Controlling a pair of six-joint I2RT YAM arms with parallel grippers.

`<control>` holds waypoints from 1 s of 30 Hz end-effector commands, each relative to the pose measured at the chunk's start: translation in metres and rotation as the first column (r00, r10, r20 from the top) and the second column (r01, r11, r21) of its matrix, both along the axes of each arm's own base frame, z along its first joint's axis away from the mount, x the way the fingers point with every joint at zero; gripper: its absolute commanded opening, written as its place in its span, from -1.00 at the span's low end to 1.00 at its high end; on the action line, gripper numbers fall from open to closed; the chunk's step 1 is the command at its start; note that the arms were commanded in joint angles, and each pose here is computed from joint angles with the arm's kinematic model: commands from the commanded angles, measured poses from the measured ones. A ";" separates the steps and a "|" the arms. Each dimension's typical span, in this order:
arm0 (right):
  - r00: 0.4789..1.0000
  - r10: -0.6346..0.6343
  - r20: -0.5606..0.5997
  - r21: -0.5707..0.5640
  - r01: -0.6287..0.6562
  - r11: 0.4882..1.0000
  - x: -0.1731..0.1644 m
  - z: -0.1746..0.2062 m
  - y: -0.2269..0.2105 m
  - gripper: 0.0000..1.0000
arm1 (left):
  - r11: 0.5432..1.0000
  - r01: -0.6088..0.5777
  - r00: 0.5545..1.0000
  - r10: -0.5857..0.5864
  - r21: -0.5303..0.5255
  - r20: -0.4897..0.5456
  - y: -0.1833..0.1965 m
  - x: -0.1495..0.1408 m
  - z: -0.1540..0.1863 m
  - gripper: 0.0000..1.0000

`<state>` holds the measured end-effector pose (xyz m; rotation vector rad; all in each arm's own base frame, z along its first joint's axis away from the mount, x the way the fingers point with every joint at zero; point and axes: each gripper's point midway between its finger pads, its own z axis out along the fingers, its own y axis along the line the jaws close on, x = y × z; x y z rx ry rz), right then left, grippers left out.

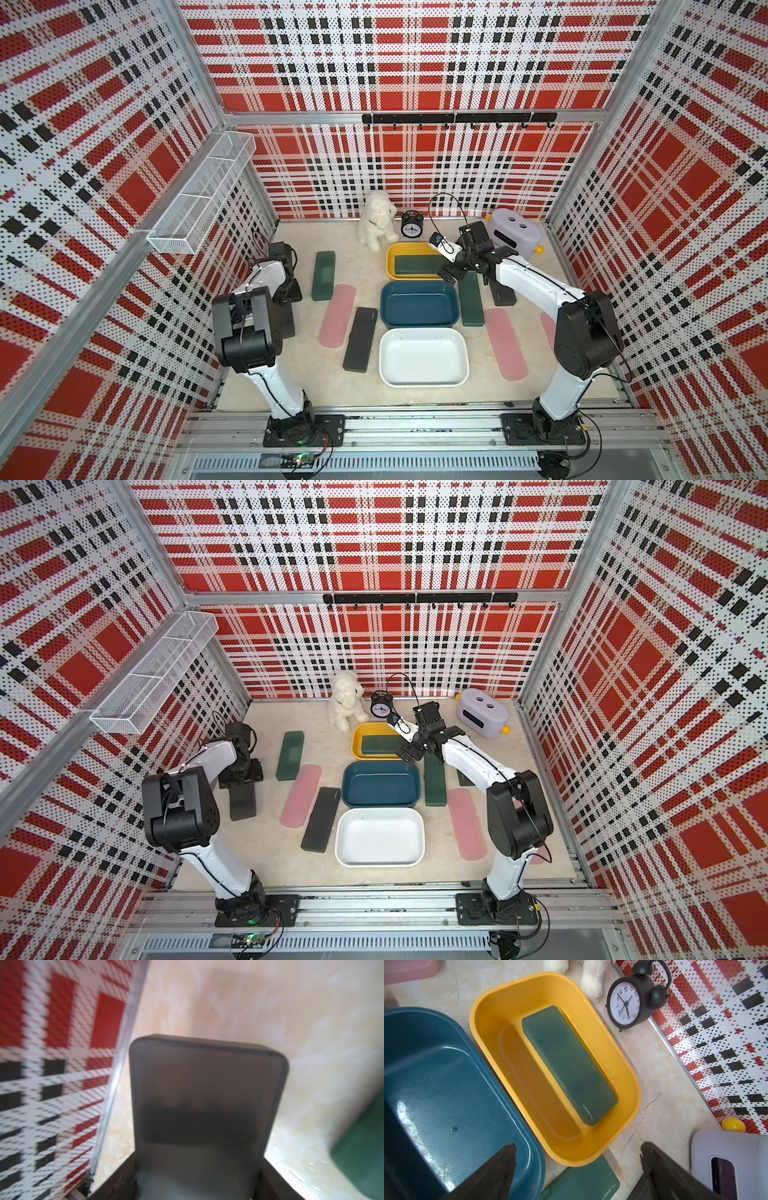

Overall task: Place the pencil cases by color into the storage box
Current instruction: Pick up the pencil case from the center of the board.

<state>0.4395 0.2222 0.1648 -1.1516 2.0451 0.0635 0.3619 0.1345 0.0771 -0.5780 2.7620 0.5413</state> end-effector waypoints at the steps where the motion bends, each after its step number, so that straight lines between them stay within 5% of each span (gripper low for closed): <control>1: 0.997 -0.066 0.048 0.058 0.063 0.996 0.001 0.023 -0.004 0.99 | 0.996 0.019 0.991 -0.030 0.084 0.129 -0.016 0.022 0.051 -0.72; 9: 0.975 -0.215 0.062 0.097 0.208 0.973 0.005 0.031 -0.030 0.99 | 0.953 0.211 0.939 -0.259 0.216 0.226 -0.104 0.058 0.108 -0.73; 14: 0.942 -0.327 0.074 0.161 0.312 0.936 0.007 0.043 -0.059 0.99 | 0.872 0.398 0.854 -0.465 0.284 0.234 -0.180 0.065 0.137 -0.73; 25: 0.844 -0.527 0.104 0.210 0.499 0.841 0.005 0.051 -0.117 0.99 | 0.558 0.744 0.561 -0.820 0.366 0.111 -0.306 0.057 0.148 -0.84; 30: 0.810 -0.576 0.112 0.235 0.542 0.807 0.001 0.054 -0.132 0.99 | 0.357 0.870 0.355 -0.932 0.340 0.070 -0.360 0.044 0.141 -0.86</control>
